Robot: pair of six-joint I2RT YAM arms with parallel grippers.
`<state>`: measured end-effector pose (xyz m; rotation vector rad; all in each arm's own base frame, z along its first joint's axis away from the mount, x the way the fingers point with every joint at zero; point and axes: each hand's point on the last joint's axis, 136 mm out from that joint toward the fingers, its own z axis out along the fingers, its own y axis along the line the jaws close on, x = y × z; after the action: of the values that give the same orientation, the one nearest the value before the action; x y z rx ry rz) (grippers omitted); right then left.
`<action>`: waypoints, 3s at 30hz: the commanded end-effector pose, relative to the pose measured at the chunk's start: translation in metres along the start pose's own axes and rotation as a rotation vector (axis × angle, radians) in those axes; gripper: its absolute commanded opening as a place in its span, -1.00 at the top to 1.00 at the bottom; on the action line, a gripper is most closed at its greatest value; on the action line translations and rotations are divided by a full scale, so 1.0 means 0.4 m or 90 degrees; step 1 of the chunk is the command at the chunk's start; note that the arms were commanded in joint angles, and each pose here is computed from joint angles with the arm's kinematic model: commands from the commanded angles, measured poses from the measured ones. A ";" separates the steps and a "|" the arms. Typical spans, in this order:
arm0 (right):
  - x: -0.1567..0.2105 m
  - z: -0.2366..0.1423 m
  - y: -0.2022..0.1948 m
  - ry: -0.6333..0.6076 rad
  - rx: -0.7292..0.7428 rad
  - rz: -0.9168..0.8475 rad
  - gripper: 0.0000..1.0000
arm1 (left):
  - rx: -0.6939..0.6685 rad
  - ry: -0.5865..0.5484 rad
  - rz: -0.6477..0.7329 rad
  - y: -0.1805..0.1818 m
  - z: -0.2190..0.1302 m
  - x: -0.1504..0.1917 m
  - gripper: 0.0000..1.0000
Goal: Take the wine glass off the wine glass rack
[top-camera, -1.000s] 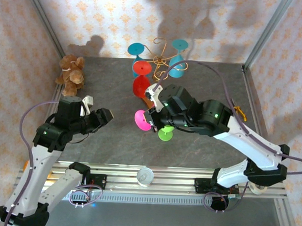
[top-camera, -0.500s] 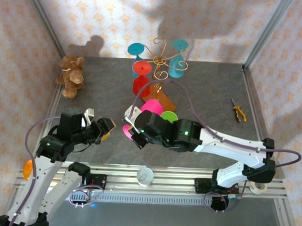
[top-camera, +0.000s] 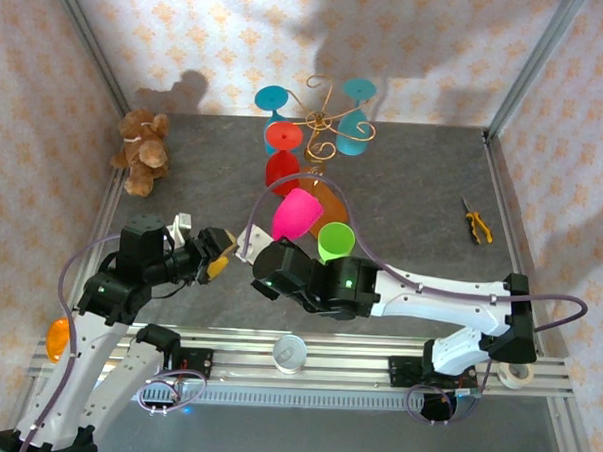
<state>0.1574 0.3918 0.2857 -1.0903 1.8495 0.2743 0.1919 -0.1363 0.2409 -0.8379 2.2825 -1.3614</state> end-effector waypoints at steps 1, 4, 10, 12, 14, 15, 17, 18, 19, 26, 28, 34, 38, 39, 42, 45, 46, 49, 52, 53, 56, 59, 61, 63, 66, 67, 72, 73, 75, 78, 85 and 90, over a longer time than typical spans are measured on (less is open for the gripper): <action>-0.026 0.000 -0.032 -0.038 0.055 -0.005 1.00 | 0.058 0.004 -0.007 -0.047 0.001 -0.006 -0.26; -0.022 0.011 -0.038 -0.040 0.075 -0.014 1.00 | 0.083 0.007 -0.019 -0.062 0.010 -0.011 -0.27; -0.032 0.025 -0.038 -0.046 0.090 -0.027 1.00 | 0.099 0.014 -0.029 -0.072 0.028 -0.020 -0.26; -0.034 0.033 -0.037 -0.046 0.095 -0.034 1.00 | 0.103 0.017 -0.027 -0.078 0.031 -0.021 -0.25; -0.036 0.040 -0.033 -0.044 0.097 -0.037 1.00 | 0.106 0.017 -0.027 -0.082 0.033 -0.024 -0.25; -0.037 0.045 -0.030 -0.044 0.096 -0.038 1.00 | 0.107 0.018 -0.027 -0.083 0.035 -0.024 -0.25; -0.040 0.052 -0.026 -0.044 0.096 -0.040 1.00 | 0.111 0.018 -0.029 -0.085 0.037 -0.026 -0.24; -0.041 0.056 -0.023 -0.044 0.095 -0.041 1.00 | 0.114 0.020 -0.031 -0.086 0.039 -0.027 -0.24; -0.043 0.058 -0.022 -0.044 0.096 -0.042 1.00 | 0.115 0.021 -0.031 -0.087 0.041 -0.027 -0.24; -0.063 0.072 -0.016 -0.059 0.101 -0.040 1.00 | 0.118 0.022 -0.035 -0.083 0.046 -0.029 -0.17; -0.073 0.069 -0.017 -0.068 0.101 -0.038 1.00 | 0.119 0.021 -0.035 -0.082 0.047 -0.029 -0.14; -0.088 0.067 -0.018 -0.079 0.104 -0.044 1.00 | 0.119 0.019 -0.040 -0.079 0.049 -0.031 -0.10; -0.094 0.068 -0.021 -0.084 0.113 -0.051 1.00 | 0.120 0.018 -0.041 -0.078 0.049 -0.032 -0.10; -0.098 0.068 -0.022 -0.089 0.114 -0.051 1.00 | 0.121 0.017 -0.040 -0.078 0.049 -0.032 -0.10; -0.108 0.068 -0.030 -0.097 0.129 -0.058 1.00 | 0.121 0.017 -0.043 -0.075 0.050 -0.032 -0.09; -0.117 0.068 -0.033 -0.105 0.139 -0.065 1.00 | 0.120 0.017 -0.045 -0.072 0.052 -0.033 -0.08; -0.119 0.068 -0.033 -0.107 0.138 -0.065 1.00 | 0.121 0.017 -0.044 -0.072 0.052 -0.032 -0.08; -0.124 0.072 -0.026 -0.112 0.132 -0.068 1.00 | 0.122 0.015 -0.045 -0.071 0.052 -0.034 -0.03; -0.128 0.077 -0.019 -0.110 0.126 -0.074 1.00 | 0.124 0.013 -0.049 -0.069 0.054 -0.035 0.04; -0.130 0.078 -0.016 -0.112 0.122 -0.073 1.00 | 0.125 0.013 -0.049 -0.069 0.055 -0.036 0.08; -0.138 0.074 -0.011 -0.119 0.110 -0.065 1.00 | 0.127 0.012 -0.053 -0.067 0.059 -0.038 0.18; -0.146 0.064 -0.011 -0.128 0.102 -0.055 1.00 | 0.126 0.013 -0.055 -0.062 0.062 -0.038 0.31; -0.149 0.056 -0.011 -0.132 0.094 -0.051 1.00 | 0.126 0.013 -0.056 -0.061 0.065 -0.040 0.40; -0.154 0.046 -0.013 -0.136 0.089 -0.047 1.00 | 0.127 0.013 -0.055 -0.061 0.066 -0.040 0.47; -0.160 0.033 -0.013 -0.140 0.077 -0.042 1.00 | 0.126 0.013 -0.055 -0.061 0.068 -0.042 0.59; -0.161 0.028 -0.013 -0.142 0.074 -0.041 1.00 | 0.126 0.012 -0.055 -0.060 0.068 -0.043 0.60; -0.174 0.008 -0.017 -0.153 0.063 -0.031 1.00 | 0.124 0.009 -0.056 -0.056 0.071 -0.045 0.84; -0.178 0.004 -0.016 -0.153 0.057 -0.028 1.00 | 0.124 0.008 -0.056 -0.056 0.071 -0.045 0.90; -0.182 -0.002 -0.010 -0.148 0.042 -0.023 1.00 | 0.124 0.008 -0.055 -0.055 0.071 -0.046 0.95; -0.184 -0.008 -0.007 -0.145 0.031 -0.018 1.00 | 0.123 0.007 -0.053 -0.055 0.071 -0.046 1.00; -0.187 -0.023 -0.007 -0.126 0.015 0.002 0.91 | 0.135 0.002 -0.041 -0.067 0.066 -0.049 1.00; -0.179 -0.025 -0.008 -0.108 0.011 0.019 0.81 | 0.157 -0.003 -0.025 -0.088 0.058 -0.050 1.00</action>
<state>0.1754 0.4215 0.2847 -1.1628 1.7502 0.1312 0.2236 -0.1571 0.2637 -0.8426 2.0835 -1.6693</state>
